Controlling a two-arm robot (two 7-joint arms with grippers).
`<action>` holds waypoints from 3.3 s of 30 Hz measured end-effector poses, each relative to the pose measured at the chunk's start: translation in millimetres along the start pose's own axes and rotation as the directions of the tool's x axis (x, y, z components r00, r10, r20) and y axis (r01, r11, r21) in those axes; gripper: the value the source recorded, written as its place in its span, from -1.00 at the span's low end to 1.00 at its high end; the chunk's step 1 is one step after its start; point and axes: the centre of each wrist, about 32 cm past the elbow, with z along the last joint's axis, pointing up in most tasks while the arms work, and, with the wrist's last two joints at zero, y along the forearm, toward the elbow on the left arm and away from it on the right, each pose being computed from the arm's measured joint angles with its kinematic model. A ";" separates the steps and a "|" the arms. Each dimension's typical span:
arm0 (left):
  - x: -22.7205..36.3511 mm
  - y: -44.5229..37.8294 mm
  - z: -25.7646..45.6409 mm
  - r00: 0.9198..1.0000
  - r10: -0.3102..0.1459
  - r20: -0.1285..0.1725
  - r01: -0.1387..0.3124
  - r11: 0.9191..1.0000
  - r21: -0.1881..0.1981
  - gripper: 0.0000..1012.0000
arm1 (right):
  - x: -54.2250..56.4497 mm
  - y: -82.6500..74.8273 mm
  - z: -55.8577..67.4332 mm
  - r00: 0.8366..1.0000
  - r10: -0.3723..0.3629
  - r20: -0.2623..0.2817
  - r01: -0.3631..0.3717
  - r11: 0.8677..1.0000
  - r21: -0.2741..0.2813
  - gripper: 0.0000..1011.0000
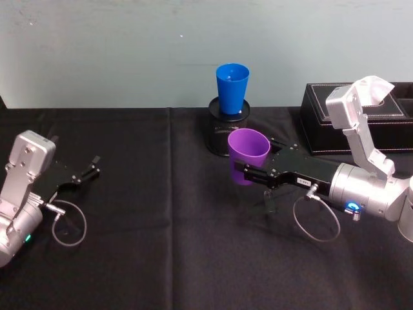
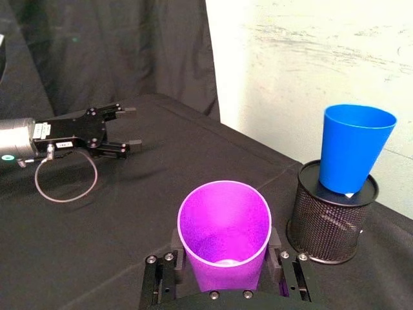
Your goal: Pick up one cup with a gripper and tap it against the other cup.
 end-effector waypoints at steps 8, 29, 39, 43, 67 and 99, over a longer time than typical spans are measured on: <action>0.0 0.0 0.0 1.000 0.000 0.000 0.000 1.000 0.000 0.98 | 0.0 0.0 0.0 1.000 0.000 0.000 0.000 1.000 0.000 0.44; 0.0 0.0 0.0 1.000 0.000 0.000 0.000 1.000 0.000 0.98 | 0.0 0.0 0.0 1.000 0.000 0.000 0.000 1.000 0.000 0.44; 0.0 0.0 0.0 1.000 0.000 0.000 0.000 1.000 0.000 0.98 | 0.0 0.0 0.0 1.000 0.000 0.000 0.000 1.000 0.000 0.44; 0.0 0.0 0.0 1.000 0.000 0.000 0.000 1.000 0.000 0.98 | 0.0 0.0 0.0 1.000 0.000 0.000 0.000 1.000 0.000 0.44; 0.0 0.0 0.0 1.000 0.000 0.000 0.000 1.000 0.000 0.98 | 0.0 0.0 0.0 1.000 0.000 0.000 0.000 1.000 0.000 0.44; 0.0 0.0 0.0 1.000 0.000 0.000 0.000 1.000 0.000 0.98 | -0.3 1.1 1.0 1.000 -0.002 0.002 0.002 1.000 -0.006 0.44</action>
